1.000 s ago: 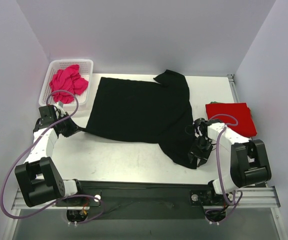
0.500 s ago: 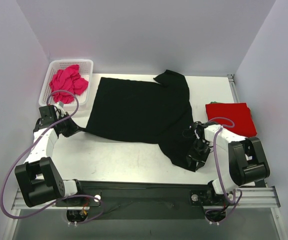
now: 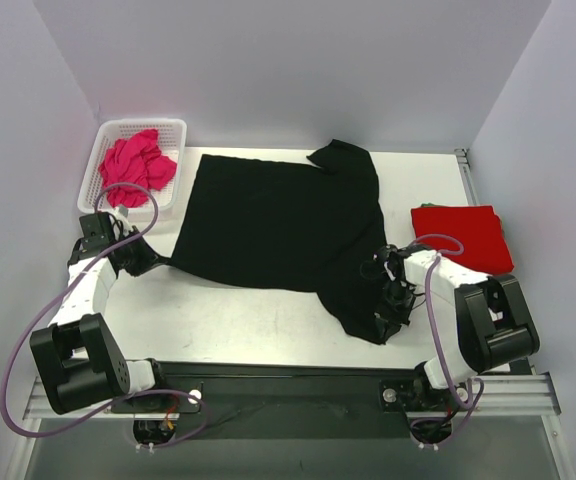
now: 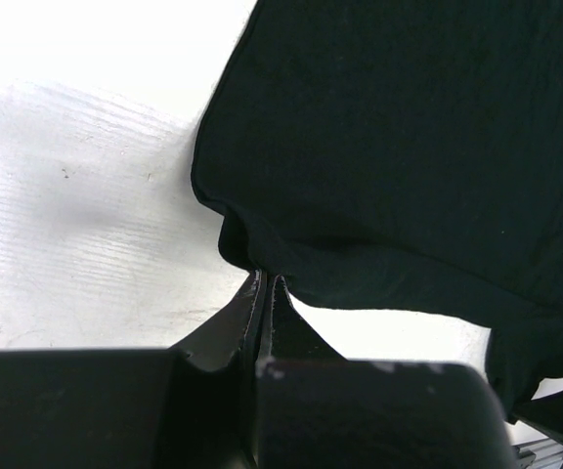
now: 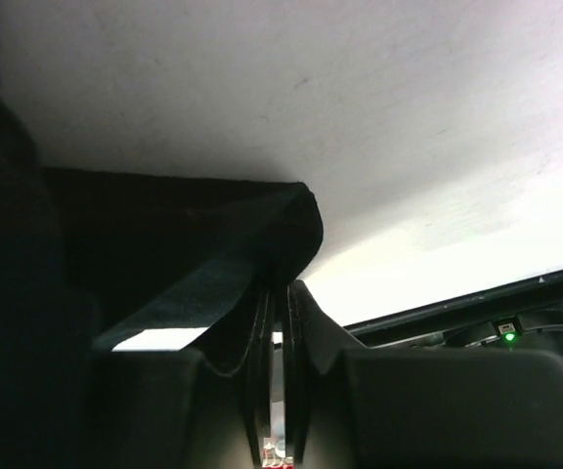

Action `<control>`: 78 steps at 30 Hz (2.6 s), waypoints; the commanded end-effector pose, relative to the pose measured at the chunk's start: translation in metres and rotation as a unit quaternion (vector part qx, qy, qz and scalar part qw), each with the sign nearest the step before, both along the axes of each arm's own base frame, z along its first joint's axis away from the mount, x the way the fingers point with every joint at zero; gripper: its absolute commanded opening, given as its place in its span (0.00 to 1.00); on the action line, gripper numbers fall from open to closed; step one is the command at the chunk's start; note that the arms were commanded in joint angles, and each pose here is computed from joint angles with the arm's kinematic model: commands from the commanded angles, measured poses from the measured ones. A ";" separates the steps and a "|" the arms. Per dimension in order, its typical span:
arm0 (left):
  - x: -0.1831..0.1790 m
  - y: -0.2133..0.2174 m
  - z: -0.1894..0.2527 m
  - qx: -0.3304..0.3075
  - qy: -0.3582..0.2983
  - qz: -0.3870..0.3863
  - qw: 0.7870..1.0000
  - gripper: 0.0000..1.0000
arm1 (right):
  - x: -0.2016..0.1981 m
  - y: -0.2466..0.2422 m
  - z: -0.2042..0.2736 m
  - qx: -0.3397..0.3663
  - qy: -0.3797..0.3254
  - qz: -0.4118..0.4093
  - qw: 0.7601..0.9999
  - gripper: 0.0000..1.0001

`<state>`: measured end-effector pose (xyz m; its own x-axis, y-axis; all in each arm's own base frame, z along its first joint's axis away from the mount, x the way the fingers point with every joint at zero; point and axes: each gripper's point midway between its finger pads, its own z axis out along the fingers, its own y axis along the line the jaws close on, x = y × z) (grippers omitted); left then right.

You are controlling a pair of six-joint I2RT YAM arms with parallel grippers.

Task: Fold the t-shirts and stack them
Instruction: Flatten out the tshirt

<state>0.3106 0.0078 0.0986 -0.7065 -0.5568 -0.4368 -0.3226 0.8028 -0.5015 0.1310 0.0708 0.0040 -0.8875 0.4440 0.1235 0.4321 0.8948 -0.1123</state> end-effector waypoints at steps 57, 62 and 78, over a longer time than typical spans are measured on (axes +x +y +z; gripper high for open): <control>0.065 -0.038 0.402 -0.068 -0.433 0.074 0.896 0.00 | 0.190 -0.009 0.405 0.054 -0.535 0.031 0.842 0.00; 0.000 -0.024 0.471 -0.060 -0.534 0.120 0.835 0.00 | 0.157 -0.016 0.477 0.055 -0.659 0.042 0.749 0.00; -0.065 -0.019 0.556 -0.045 -0.630 0.142 0.762 0.00 | 0.086 -0.037 0.587 0.037 -0.810 0.030 0.584 0.00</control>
